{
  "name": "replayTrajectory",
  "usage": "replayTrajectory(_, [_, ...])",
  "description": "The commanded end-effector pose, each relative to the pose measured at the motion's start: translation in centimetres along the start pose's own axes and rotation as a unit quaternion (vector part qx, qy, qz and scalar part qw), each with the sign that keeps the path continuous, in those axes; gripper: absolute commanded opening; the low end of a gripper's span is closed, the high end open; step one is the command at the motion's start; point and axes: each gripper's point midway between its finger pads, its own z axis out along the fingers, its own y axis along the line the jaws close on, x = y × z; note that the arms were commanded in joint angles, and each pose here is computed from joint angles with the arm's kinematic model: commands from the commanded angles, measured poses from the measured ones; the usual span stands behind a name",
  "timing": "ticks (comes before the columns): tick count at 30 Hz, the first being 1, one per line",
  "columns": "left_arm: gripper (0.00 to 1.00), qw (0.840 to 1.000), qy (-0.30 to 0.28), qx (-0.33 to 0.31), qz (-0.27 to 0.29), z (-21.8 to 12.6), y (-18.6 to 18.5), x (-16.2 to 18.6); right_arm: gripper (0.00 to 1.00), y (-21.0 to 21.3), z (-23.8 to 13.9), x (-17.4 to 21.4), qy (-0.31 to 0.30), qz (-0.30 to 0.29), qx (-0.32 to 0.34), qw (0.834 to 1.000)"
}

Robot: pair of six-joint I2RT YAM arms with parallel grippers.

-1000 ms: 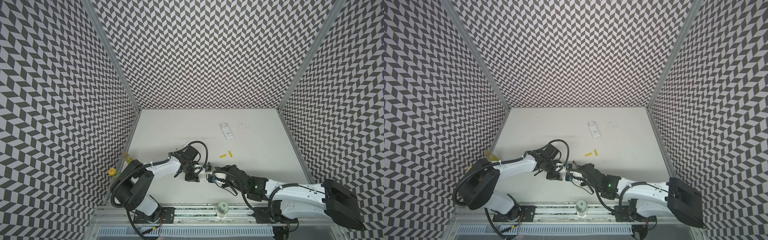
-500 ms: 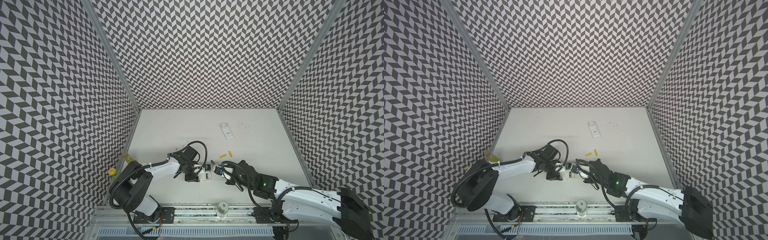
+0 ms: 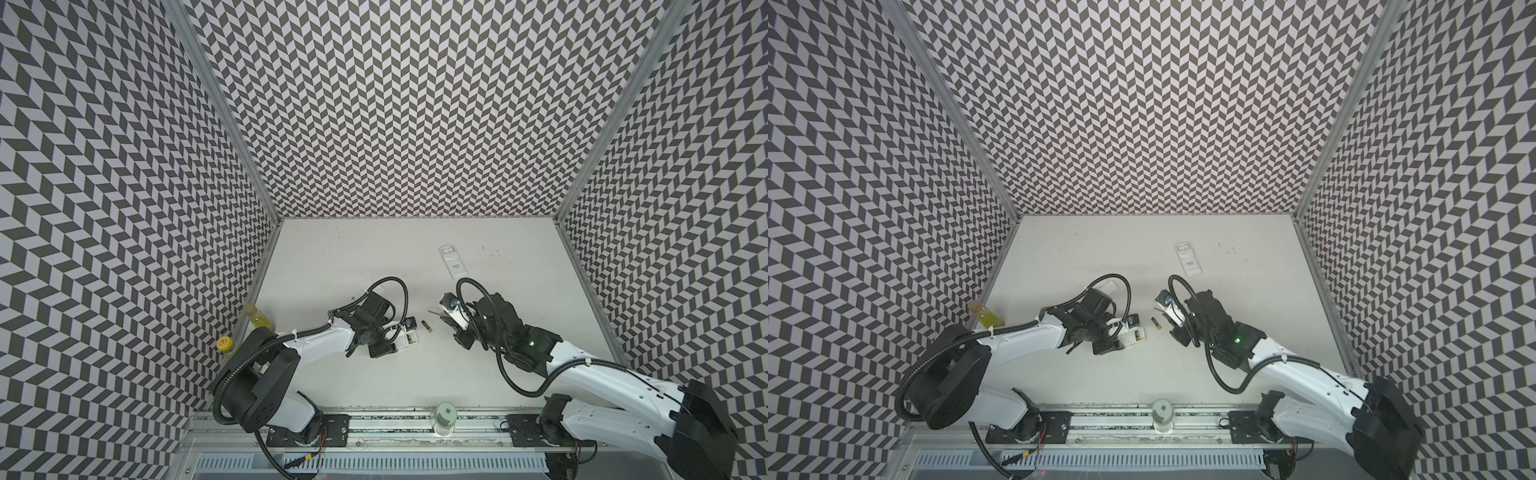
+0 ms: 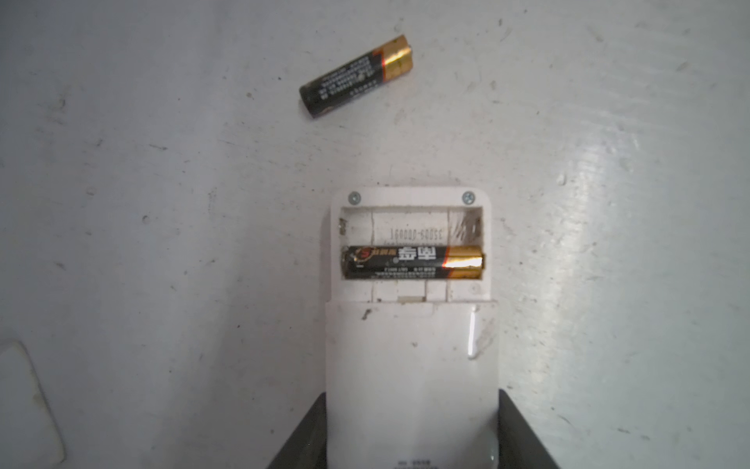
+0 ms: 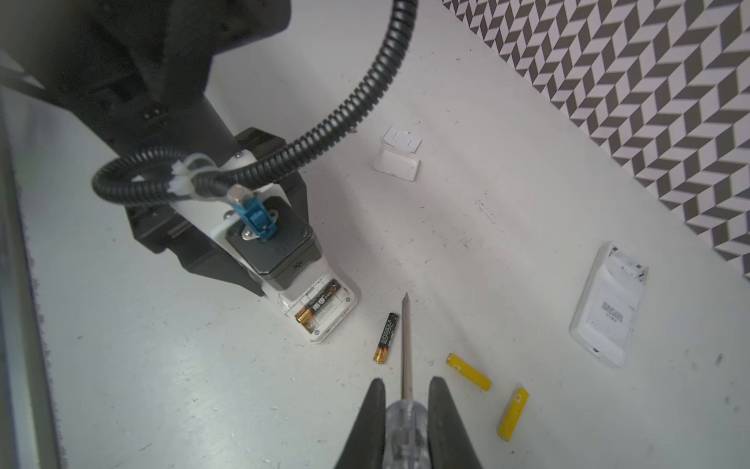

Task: Unload the batteries from the remote control
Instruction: 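Lever the upper battery out with the screwdriver tip using the right gripper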

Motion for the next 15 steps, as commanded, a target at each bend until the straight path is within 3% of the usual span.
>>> replayTrajectory(1, [0.36, 0.999, -0.010, -0.036, -0.020, -0.5, 1.7, -0.2, 0.00, 0.5, 0.2, -1.9, -0.007, 0.093, -0.055, 0.994])
replayTrajectory(6, [0.40, 0.999, -0.004, -0.029, -0.021, -0.5, 1.6, 0.0, 0.00, 1.4, 1.8, -2.0, 0.032, 0.155, -0.118, 0.980])
replayTrajectory(11, [0.72, 1.000, -0.006, 0.006, 0.007, -0.1, 0.5, -0.2, 0.00, 1.9, 3.7, -0.7, 0.069, 0.200, -0.154, 0.965])
replayTrajectory(15, [0.86, 1.000, -0.017, 0.007, 0.003, -0.3, 0.8, -1.1, 0.00, 2.6, 4.4, -0.1, 0.091, 0.217, -0.181, 0.955])
